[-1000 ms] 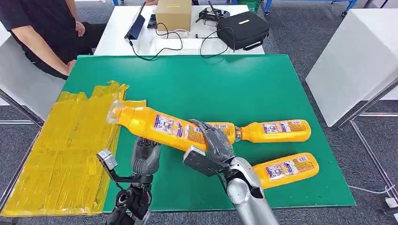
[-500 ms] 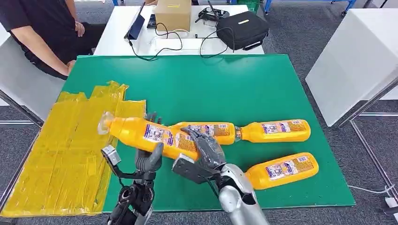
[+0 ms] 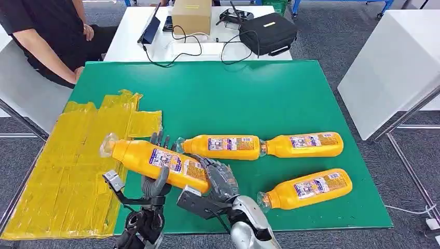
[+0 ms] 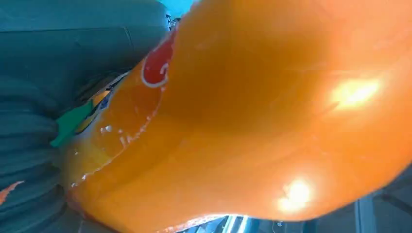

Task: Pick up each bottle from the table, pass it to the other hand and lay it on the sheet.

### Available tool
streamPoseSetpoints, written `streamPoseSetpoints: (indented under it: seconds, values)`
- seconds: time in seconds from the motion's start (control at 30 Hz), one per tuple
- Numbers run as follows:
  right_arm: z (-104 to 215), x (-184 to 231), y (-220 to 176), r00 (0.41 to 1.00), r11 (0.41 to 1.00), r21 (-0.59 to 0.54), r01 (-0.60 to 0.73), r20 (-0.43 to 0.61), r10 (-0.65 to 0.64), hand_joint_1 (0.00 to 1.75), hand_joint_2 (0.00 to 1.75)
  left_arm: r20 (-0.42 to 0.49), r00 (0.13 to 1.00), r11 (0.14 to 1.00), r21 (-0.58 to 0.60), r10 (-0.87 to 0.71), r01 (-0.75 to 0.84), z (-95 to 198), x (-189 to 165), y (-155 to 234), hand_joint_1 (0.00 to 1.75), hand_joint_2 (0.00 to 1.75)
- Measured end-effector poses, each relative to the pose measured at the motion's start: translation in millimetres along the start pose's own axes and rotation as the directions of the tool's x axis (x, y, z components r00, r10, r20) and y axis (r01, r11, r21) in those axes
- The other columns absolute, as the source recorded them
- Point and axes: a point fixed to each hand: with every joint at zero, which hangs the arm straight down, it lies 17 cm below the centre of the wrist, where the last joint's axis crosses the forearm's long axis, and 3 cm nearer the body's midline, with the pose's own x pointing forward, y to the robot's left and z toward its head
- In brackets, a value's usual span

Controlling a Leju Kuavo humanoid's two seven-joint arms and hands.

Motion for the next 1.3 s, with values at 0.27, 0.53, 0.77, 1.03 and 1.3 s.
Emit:
streamPoseSetpoints:
  seconds: [0.27,0.53,0.77,1.03,1.3]
  values:
    - [0.0,0.1,6.1,1.000,1.000,0.015,-0.011,-0.002,0.011,1.75,1.75,0.000,1.000,1.000,0.012,0.000,0.000,6.8,1.0,2.2,0.00,1.75]
    - [-0.5,0.2,8.2,1.000,1.000,0.020,-0.009,-0.004,0.009,1.75,1.75,0.006,1.000,1.000,0.012,0.001,-0.001,7.3,3.3,1.9,1.75,1.75]
    - [-0.8,-1.0,10.2,1.000,0.999,0.034,-0.010,-0.005,0.010,1.75,1.75,0.003,0.999,0.999,0.022,-0.047,0.047,10.9,9.2,0.4,1.75,1.75]
    - [-2.6,-0.9,8.3,1.000,0.999,0.036,-0.016,-0.003,0.016,1.75,1.75,0.019,0.998,0.998,0.025,-0.065,0.065,9.4,14.5,-1.9,1.75,1.75]
    - [-4.2,1.7,-0.7,1.000,1.000,0.017,-0.021,0.003,0.021,1.59,1.75,0.025,0.997,0.997,0.021,-0.069,0.068,6.0,16.6,-3.0,1.75,1.75]
